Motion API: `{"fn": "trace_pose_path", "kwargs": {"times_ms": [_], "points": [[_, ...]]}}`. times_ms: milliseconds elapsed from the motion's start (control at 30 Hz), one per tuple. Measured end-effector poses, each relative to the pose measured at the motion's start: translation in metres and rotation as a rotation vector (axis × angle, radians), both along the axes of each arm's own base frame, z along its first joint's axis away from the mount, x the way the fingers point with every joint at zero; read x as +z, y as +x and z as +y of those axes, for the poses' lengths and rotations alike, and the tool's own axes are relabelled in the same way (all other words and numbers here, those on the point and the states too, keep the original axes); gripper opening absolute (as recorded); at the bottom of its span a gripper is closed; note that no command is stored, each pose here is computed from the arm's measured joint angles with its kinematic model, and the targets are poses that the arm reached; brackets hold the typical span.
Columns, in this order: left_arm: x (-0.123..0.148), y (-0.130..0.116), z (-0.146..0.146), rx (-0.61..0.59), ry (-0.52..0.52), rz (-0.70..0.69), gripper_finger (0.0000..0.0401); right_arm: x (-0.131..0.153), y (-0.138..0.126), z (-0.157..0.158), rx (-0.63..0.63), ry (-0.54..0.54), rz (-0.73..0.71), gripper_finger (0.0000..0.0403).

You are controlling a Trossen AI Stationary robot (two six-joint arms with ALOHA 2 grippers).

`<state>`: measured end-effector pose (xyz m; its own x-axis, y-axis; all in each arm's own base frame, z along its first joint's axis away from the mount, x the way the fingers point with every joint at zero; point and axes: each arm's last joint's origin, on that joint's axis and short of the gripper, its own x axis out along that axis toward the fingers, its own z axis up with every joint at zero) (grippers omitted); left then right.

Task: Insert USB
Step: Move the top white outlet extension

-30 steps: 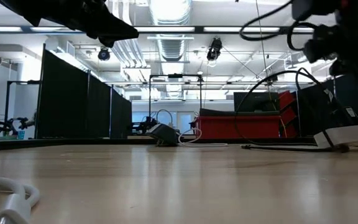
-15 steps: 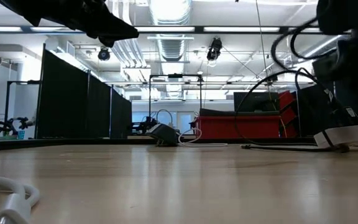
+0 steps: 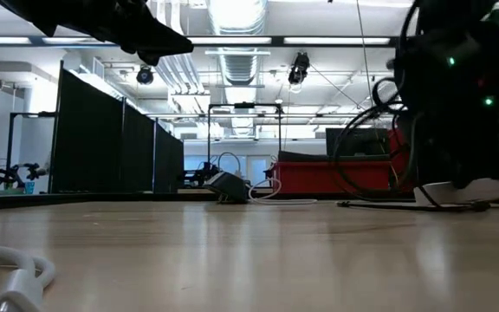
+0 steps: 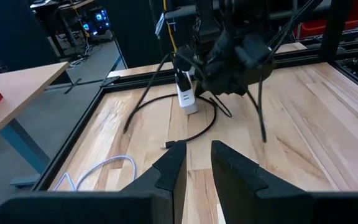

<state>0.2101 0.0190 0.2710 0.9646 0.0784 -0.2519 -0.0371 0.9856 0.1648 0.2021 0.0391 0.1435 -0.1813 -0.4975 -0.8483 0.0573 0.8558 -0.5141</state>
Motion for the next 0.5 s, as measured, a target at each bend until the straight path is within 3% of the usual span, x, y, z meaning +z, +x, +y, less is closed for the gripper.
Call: {"fn": "trace_pose_path", "kwargs": {"times_ms": [167,333,500], "points": [[0.000,0.000,0.000,0.000,0.000,0.000,0.0064,0.022,0.004,0.004,-0.030,0.095,-0.122,0.0000],[0.000,0.000,0.000,0.000,0.000,0.001,0.0064,0.036,0.005,0.017,-0.009,0.443,-0.268,0.0000],[0.000,0.000,0.000,0.000,0.000,0.001,0.0064,0.032,0.015,0.024,0.073,0.500,-0.379,0.0000]]}}
